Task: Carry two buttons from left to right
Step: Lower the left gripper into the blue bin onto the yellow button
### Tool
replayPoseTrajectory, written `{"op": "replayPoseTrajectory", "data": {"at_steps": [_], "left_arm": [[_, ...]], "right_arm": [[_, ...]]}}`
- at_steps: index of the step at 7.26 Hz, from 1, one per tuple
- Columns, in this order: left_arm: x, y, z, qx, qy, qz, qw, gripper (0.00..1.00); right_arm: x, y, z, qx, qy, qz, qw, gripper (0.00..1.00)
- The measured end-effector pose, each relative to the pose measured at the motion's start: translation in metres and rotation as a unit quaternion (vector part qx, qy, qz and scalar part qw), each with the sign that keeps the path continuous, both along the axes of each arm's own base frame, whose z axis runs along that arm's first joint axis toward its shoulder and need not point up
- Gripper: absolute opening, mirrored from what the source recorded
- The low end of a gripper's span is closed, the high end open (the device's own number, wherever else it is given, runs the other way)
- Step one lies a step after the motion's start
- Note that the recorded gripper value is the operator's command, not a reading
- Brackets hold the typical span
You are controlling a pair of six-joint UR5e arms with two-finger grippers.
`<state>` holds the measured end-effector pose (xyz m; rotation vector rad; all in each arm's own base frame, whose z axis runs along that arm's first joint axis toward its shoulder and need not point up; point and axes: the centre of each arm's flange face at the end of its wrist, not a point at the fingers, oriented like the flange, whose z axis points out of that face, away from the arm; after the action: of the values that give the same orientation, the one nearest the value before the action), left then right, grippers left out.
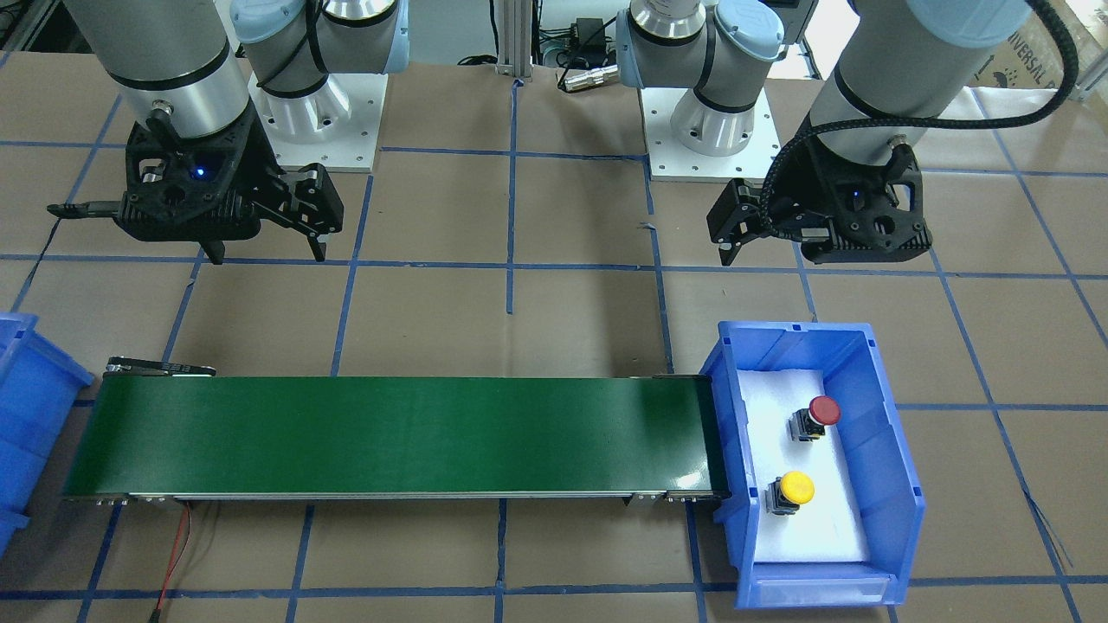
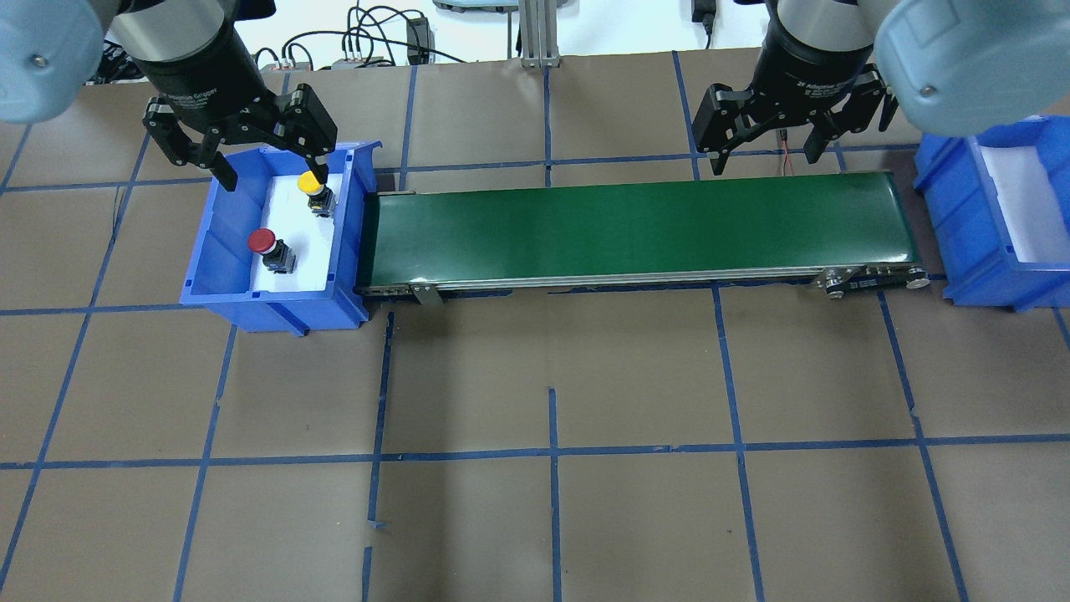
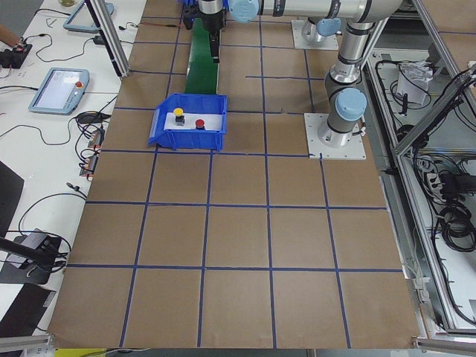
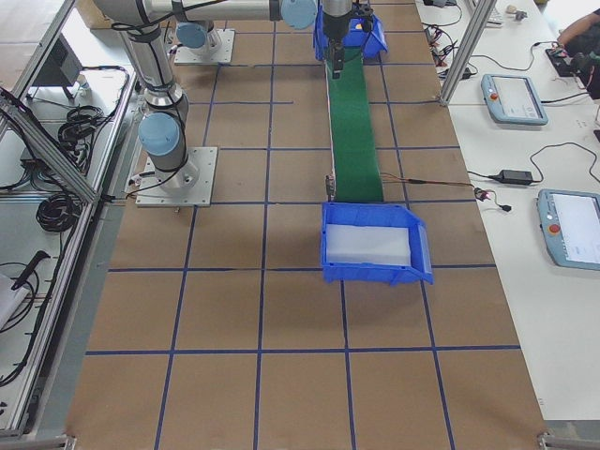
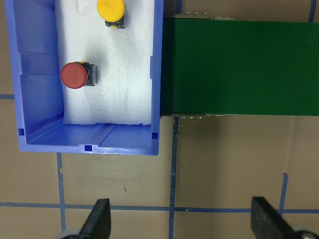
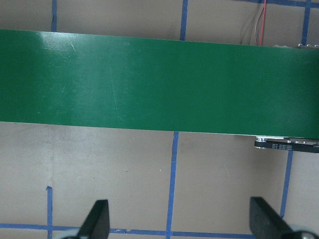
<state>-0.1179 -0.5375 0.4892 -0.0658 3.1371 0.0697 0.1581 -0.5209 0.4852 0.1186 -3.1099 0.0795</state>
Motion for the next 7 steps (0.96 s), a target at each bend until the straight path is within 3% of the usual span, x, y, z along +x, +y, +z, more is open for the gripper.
{"op": "replayPoseTrajectory", "data": {"at_steps": [2, 5, 7], "left_arm": [[0.005, -0.013, -0.007, -0.009, -0.001, 0.001, 1.0000, 1.00], [0.041, -0.089, -0.048, -0.025, 0.002, 0.007, 0.9997, 1.00], [0.064, -0.131, -0.078, -0.036, 0.002, -0.011, 0.9993, 1.00]], "right_arm": [[-0.003, 0.000, 0.000, 0.001, 0.001, -0.002, 1.0000, 1.00], [-0.007, 0.000, 0.000, 0.002, 0.001, -0.005, 1.0000, 1.00], [-0.007, 0.000, 0.000, 0.002, 0.001, -0.005, 1.0000, 1.00]]}}
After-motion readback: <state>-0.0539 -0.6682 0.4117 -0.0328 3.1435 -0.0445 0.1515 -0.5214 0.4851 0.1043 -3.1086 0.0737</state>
